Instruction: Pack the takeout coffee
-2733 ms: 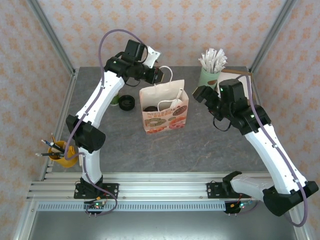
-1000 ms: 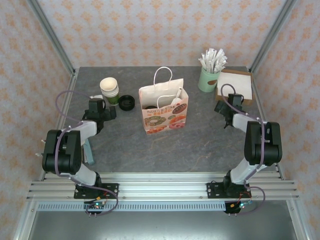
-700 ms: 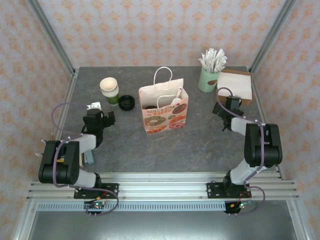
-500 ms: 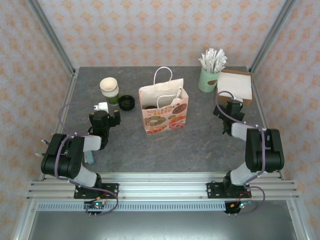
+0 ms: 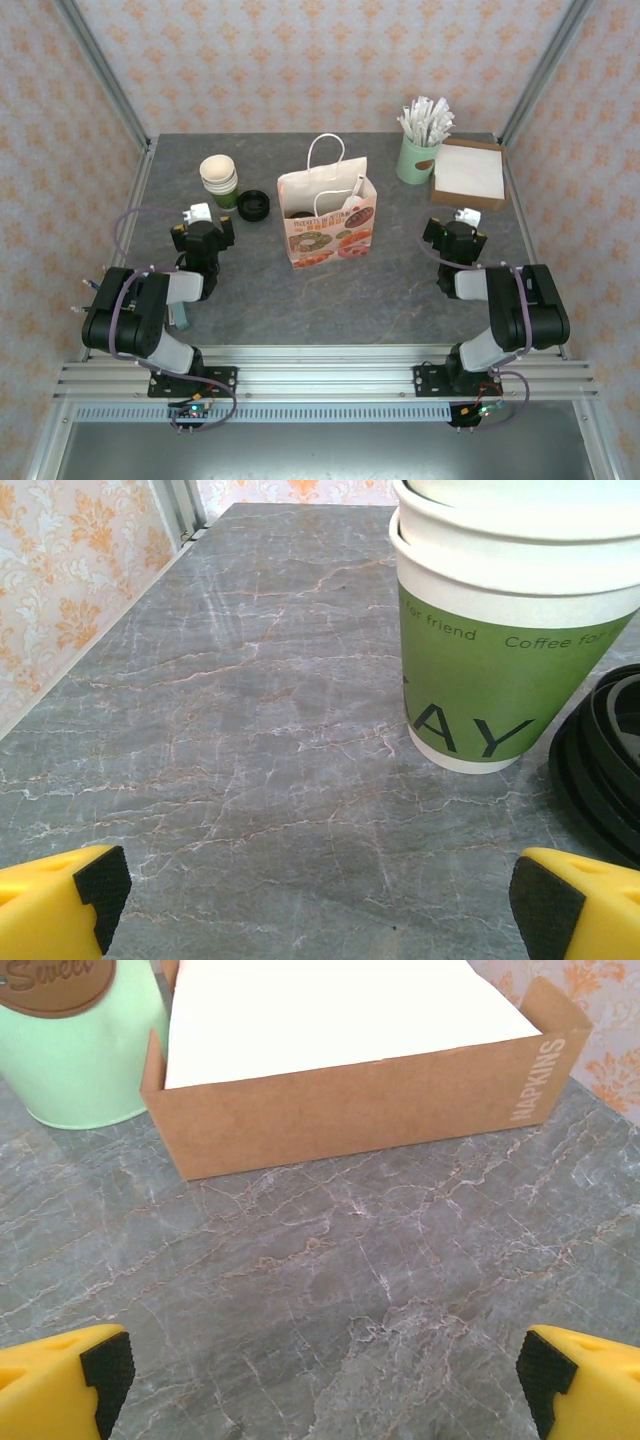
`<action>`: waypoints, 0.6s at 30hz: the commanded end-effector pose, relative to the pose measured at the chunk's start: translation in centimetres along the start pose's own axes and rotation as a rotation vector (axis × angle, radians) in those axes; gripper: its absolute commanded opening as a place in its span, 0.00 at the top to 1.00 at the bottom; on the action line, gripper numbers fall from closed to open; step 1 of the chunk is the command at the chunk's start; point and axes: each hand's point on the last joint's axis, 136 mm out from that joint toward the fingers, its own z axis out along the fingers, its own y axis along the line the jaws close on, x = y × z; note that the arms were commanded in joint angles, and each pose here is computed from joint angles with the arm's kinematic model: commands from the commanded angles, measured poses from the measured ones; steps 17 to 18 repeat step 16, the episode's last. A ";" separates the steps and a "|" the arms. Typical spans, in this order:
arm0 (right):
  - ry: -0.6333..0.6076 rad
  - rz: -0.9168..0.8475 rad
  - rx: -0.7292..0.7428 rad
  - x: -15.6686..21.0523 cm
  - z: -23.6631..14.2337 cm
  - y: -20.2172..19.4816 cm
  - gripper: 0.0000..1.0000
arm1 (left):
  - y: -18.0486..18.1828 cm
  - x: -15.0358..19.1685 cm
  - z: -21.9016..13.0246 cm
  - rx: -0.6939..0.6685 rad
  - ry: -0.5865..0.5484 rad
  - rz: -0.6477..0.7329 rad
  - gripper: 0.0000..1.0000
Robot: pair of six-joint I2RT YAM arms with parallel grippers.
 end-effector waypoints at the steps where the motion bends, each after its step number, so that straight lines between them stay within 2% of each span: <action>1: -0.052 0.006 -0.027 -1.7 0.1 0.5 0.01 | 0.2 -1.0 -0.2 -0.022 -0.039 -0.013 0.00; 7: -0.053 0.004 -0.029 -1.7 0.1 0.5 0.01 | -0.2 -1.0 -0.2 0.001 -0.033 -0.001 0.00; 10: -0.051 0.004 -0.029 -1.7 0.1 0.5 0.01 | -1.3 -0.8 0.2 0.092 -0.010 0.014 0.00; 18: -0.053 0.004 -0.029 -1.7 0.1 0.5 0.01 | -1.5 -0.8 0.1 0.099 -0.015 0.021 0.00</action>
